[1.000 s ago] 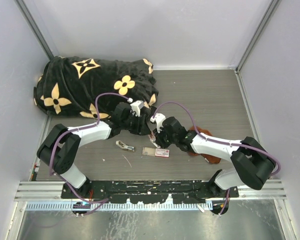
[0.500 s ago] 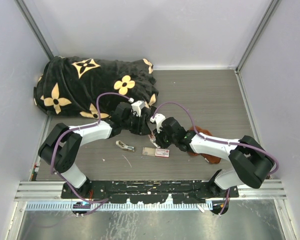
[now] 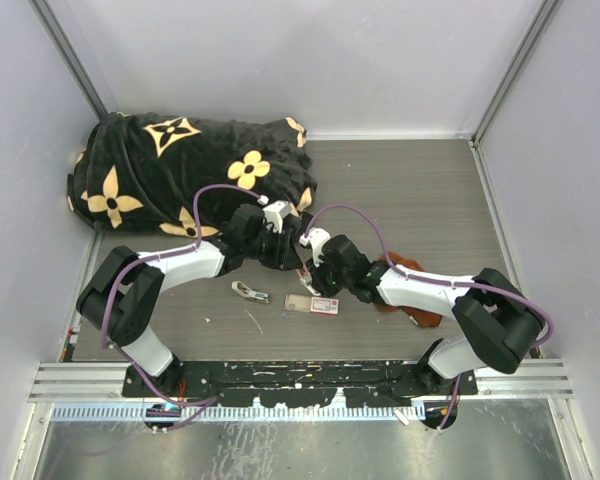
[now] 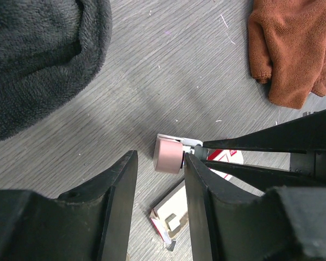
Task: Load the staples into the stapler
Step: Install the staple into the stapler.
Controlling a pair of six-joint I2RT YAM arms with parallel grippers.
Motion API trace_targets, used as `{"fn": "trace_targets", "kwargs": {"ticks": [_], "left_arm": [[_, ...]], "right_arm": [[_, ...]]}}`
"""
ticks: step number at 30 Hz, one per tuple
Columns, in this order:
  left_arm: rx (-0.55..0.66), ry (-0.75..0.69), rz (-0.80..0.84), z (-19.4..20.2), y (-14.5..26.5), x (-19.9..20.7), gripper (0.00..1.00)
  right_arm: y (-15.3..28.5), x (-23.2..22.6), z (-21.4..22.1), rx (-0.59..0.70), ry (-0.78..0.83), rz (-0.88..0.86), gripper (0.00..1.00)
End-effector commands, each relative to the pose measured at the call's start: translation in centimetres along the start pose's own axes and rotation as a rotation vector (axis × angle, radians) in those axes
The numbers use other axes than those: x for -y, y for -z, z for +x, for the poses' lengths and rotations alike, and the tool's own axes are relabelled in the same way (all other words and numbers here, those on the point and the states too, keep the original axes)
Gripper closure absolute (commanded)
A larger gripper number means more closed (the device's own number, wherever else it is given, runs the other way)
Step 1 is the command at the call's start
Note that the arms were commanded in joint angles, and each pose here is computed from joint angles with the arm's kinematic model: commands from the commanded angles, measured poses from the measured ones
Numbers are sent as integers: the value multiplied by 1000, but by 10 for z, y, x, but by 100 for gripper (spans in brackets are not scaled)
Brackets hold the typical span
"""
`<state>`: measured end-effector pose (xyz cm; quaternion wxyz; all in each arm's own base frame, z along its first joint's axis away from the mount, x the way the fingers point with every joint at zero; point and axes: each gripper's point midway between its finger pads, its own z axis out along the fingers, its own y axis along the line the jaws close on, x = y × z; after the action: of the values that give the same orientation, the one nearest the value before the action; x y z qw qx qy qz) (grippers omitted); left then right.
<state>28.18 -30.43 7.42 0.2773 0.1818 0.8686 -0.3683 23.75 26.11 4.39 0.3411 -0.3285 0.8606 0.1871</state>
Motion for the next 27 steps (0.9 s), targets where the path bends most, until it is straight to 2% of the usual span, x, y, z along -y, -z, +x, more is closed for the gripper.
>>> {"fn": "trace_targets", "kwargs": {"ticks": [1,27], "left_arm": [[66,-56,52,-26,0,17,59],[63,-62,60,-26,1,20,62]], "right_arm": [[-2,-1,-26,75,1,8,88],[0,-5,-37,91,-14,12,88]]}}
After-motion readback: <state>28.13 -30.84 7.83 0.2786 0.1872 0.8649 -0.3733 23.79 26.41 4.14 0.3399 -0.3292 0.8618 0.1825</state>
